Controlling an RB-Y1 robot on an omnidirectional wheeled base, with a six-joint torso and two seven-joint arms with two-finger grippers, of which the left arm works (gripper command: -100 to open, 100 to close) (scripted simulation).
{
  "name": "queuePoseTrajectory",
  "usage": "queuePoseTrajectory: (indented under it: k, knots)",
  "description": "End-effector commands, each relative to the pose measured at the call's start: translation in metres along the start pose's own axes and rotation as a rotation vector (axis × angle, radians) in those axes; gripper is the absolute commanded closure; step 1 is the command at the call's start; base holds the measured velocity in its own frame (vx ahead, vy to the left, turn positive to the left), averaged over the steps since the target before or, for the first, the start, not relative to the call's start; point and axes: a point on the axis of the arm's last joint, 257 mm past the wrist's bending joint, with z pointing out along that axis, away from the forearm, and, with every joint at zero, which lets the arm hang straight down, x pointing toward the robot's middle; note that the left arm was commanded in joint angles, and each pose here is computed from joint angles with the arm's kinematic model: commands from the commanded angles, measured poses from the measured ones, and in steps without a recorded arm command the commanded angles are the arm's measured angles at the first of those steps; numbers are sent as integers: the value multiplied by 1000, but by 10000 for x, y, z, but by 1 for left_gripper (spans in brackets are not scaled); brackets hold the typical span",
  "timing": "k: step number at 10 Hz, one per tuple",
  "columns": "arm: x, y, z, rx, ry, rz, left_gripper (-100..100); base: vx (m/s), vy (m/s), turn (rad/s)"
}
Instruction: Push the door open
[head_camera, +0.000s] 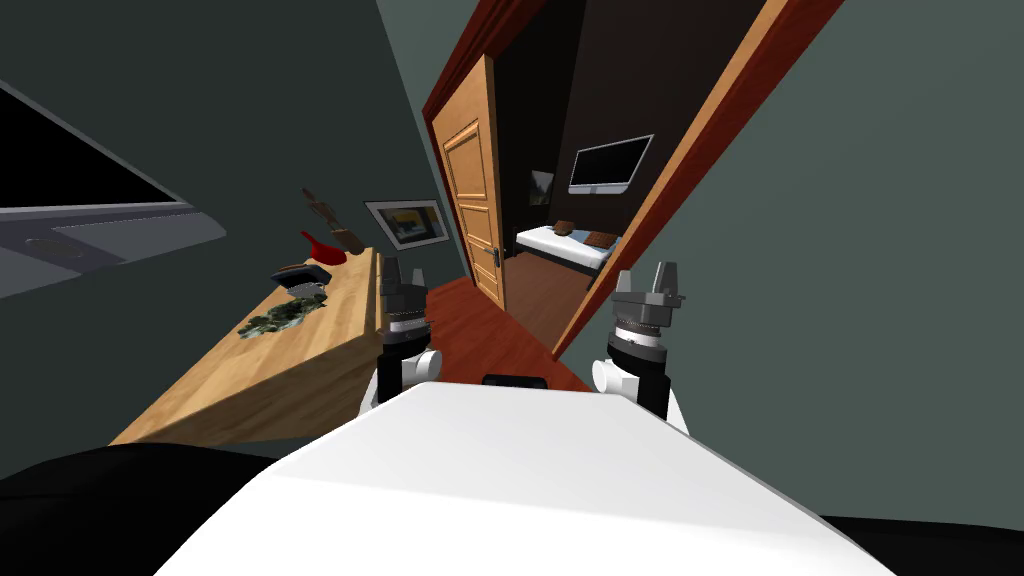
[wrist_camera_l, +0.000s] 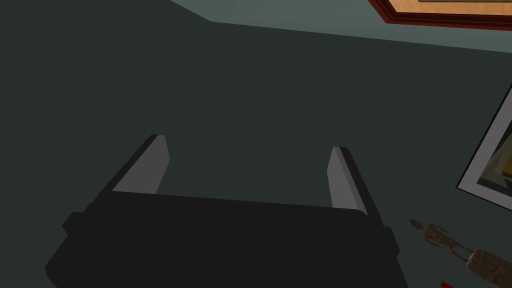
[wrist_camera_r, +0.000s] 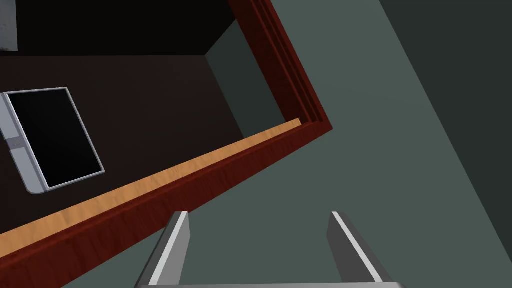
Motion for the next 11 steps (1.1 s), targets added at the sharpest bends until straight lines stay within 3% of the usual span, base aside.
queuePoseTrajectory:
  k: [1, 8, 11]
  knots:
    - [104, 102, -4, -17, 22, -23, -100, 91, 55, -18]
    - [547, 497, -53, -91, 105, -116, -100, 170, 93, -25]
    - [824, 710, -105, -135, 153, -167, -100, 145, 112, -32]
